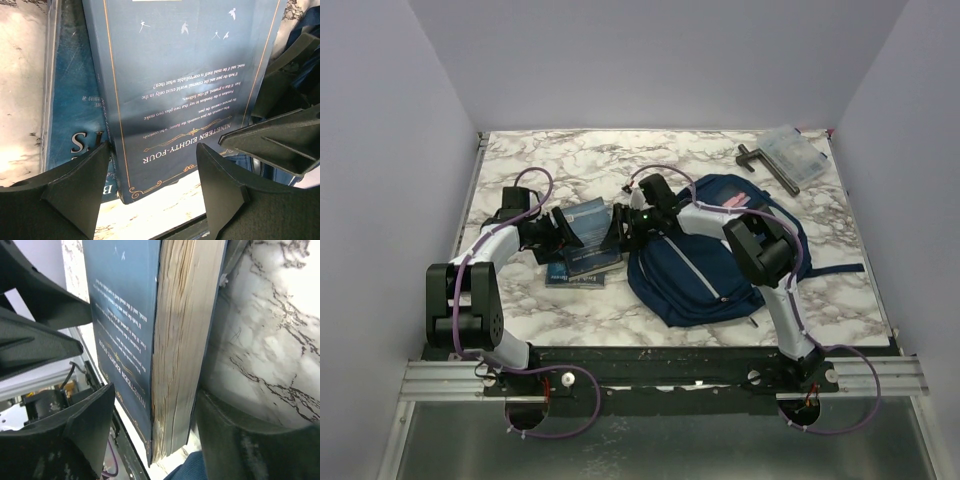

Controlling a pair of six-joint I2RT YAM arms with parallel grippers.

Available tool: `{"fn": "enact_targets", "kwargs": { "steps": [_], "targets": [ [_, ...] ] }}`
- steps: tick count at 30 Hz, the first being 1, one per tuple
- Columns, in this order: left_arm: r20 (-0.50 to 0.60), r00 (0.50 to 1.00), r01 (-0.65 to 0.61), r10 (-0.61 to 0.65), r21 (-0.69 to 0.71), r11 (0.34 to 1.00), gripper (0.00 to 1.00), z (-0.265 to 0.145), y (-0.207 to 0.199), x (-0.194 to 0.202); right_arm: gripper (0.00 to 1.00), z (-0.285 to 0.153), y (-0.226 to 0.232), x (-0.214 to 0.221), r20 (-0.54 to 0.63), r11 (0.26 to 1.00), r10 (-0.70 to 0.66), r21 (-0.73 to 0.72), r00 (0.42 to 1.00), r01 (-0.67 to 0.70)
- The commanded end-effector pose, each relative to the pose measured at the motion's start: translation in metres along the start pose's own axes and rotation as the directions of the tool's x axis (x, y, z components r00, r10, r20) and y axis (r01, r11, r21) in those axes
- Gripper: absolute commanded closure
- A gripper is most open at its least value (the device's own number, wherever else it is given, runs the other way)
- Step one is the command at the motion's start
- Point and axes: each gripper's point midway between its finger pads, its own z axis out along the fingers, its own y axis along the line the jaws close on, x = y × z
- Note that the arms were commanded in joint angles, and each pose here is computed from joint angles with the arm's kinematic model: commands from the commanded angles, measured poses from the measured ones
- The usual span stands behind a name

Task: Pack the student bag
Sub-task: Pick up the book from the center of the board.

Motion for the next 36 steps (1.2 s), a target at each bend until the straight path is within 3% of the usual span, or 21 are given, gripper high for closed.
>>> {"fn": "enact_targets", "kwargs": {
  "steps": [1, 6, 9, 11, 14, 15, 18, 22, 26, 30, 31, 36],
  "targets": [
    [0.002, 1.000, -0.006, 0.006, 0.029, 1.000, 0.28, -0.002, -0.006, 0.000, 0.39, 0.000, -0.001, 0.035, -0.092, 0.994, 0.079, -0.066, 0.993, -0.085],
    [0.005, 1.000, -0.009, 0.009, 0.038, 0.999, 0.28, -0.003, -0.008, -0.001, 0.68, -0.008, 0.015, 0.035, -0.080, 0.986, 0.096, -0.128, 0.992, -0.106],
    [0.031, 0.999, -0.025, 0.024, 0.033, 0.999, 0.28, -0.008, -0.010, -0.003, 0.74, -0.012, 0.021, 0.035, -0.071, 0.983, 0.113, -0.140, 0.991, -0.122],
    [0.074, 0.996, -0.049, 0.047, 0.029, 0.998, 0.28, -0.017, -0.013, -0.008, 0.79, -0.017, 0.027, 0.034, -0.062, 0.980, 0.118, -0.151, 0.991, -0.126],
    [0.194, 0.977, -0.096, 0.092, 0.009, 0.995, 0.28, -0.042, -0.020, -0.019, 0.98, -0.024, 0.042, 0.030, -0.050, 0.968, 0.154, -0.192, 0.987, -0.160],
    [0.241, 0.965, -0.108, 0.104, 0.002, 0.994, 0.28, -0.052, -0.023, -0.022, 0.99, -0.027, 0.050, 0.029, -0.048, 0.961, 0.164, -0.219, 0.985, -0.170],
    [0.367, 0.925, -0.105, 0.094, 0.010, 0.994, 0.28, -0.080, -0.029, -0.022, 0.99, -0.044, 0.080, 0.020, -0.024, 0.936, 0.184, -0.299, 0.983, -0.183],
    [0.479, 0.878, -0.063, -0.005, 0.126, 0.990, 0.28, -0.115, -0.049, -0.009, 1.00, -0.080, 0.118, 0.000, 0.064, 0.904, 0.207, -0.395, 0.976, -0.166],
    [0.547, 0.830, -0.061, -0.107, 0.281, 0.958, 0.28, -0.155, -0.080, 0.000, 0.99, -0.130, 0.151, -0.024, 0.140, 0.793, 0.300, -0.586, 0.943, -0.165],
    [0.497, 0.832, -0.048, -0.247, 0.508, 0.860, 0.25, -0.176, -0.116, 0.013, 0.99, -0.171, 0.173, -0.039, 0.184, 0.672, 0.389, -0.727, 0.903, -0.141],
    [0.449, 0.852, -0.038, -0.270, 0.568, 0.822, 0.25, -0.176, -0.128, 0.022, 0.99, -0.178, 0.178, -0.041, 0.198, 0.652, 0.402, -0.748, 0.894, -0.127],
    [0.358, 0.839, 0.049, -0.410, 0.701, 0.711, 0.21, -0.187, -0.149, 0.030, 1.00, -0.204, 0.186, -0.050, 0.300, 0.614, 0.468, -0.787, 0.831, -0.062]
  ]
}}
